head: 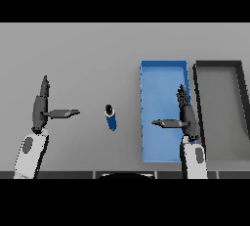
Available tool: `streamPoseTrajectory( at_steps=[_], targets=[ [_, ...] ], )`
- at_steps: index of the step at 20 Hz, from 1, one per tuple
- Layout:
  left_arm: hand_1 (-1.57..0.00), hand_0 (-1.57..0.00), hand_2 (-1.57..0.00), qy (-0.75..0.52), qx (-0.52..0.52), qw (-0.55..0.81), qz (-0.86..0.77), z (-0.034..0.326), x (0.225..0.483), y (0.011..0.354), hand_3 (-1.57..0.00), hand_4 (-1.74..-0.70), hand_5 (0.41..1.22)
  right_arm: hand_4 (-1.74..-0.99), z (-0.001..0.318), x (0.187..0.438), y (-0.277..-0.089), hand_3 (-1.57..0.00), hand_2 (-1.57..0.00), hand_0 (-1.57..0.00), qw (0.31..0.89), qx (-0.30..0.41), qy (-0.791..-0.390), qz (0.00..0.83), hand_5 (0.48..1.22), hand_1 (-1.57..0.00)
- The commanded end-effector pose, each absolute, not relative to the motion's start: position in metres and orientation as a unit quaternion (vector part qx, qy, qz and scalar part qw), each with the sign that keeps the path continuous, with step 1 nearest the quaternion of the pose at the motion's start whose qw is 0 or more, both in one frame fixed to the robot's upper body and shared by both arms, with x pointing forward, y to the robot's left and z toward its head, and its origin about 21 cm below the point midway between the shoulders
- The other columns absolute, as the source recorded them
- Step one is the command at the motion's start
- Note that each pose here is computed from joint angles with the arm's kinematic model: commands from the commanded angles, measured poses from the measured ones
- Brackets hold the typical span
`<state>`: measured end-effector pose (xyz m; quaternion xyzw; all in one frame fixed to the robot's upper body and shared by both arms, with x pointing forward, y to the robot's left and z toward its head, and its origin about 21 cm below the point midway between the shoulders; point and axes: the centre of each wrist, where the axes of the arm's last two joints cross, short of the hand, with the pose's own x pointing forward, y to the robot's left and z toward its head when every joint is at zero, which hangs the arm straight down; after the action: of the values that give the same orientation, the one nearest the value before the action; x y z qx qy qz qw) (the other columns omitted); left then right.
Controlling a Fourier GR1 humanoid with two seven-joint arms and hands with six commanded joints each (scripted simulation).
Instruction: Pick up the blue pipe and place it into the blue bin.
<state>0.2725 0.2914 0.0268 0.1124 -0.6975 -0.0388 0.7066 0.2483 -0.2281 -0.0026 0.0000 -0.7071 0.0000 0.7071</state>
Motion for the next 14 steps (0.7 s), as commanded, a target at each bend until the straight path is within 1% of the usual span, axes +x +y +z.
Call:
streamPoseTrajectory(
  at_steps=[1, 6, 7, 8, 9, 12, 14],
  targets=[
    [0.0, 0.0, 0.0, -0.699, 0.113, 0.705, -0.039, 0.027, 0.273, 0.292, 0.0, -1.07, 0.591, -1.225, -0.003, 0.248, -0.228, 0.0, 0.0, 0.0, 0.707, 0.0, -0.707, 0.0, 0.617, 0.0],
    [0.0, 0.0, 0.0, -0.7, 0.114, 0.704, -0.038, 0.028, 0.273, 0.296, 0.0, -1.07, 0.591, -1.225, -0.001, 0.248, -0.223, 0.0, 0.0, 0.0, 0.704, 0.002, -0.71, 0.0, 0.617, 0.0],
    [0.0, 0.0, 0.0, -0.704, 0.081, 0.695, -0.122, 0.034, 0.269, 0.307, 0.0, -1.07, 0.591, -1.225, 0.002, 0.243, -0.228, 0.0, 0.0, 0.0, 0.686, -0.008, -0.726, 0.052, 0.617, 0.0],
    [0.0, 0.0, 0.0, -0.702, 0.058, 0.688, -0.172, 0.042, 0.268, 0.317, 0.0, -1.07, 0.59, -1.224, 0.004, 0.237, -0.23, 0.0, 0.0, 0.0, 0.678, -0.022, -0.729, 0.089, 0.618, 0.0],
    [0.0, 0.0, 0.0, -0.696, 0.045, 0.688, -0.2, 0.045, 0.268, 0.324, 0.0, -1.07, 0.589, -1.225, 0.004, 0.231, -0.229, 0.0, 0.0, 0.0, 0.673, -0.025, -0.731, 0.11, 0.618, 0.0],
    [0.0, 0.0, 0.0, -0.687, 0.023, 0.689, -0.23, 0.049, 0.27, 0.328, 0.0, -1.08, 0.591, -1.215, 0.011, 0.223, -0.232, 0.0, 0.0, 0.0, 0.669, -0.037, -0.73, 0.133, 0.618, 0.0],
    [0.0, 0.0, 0.0, -0.683, 0.021, 0.69, -0.239, 0.045, 0.268, 0.33, 0.0, -1.08, 0.6, -1.196, 0.012, 0.225, -0.233, 0.0, 0.0, 0.0, 0.671, -0.045, -0.728, 0.137, 0.609, 0.0]
  ],
)
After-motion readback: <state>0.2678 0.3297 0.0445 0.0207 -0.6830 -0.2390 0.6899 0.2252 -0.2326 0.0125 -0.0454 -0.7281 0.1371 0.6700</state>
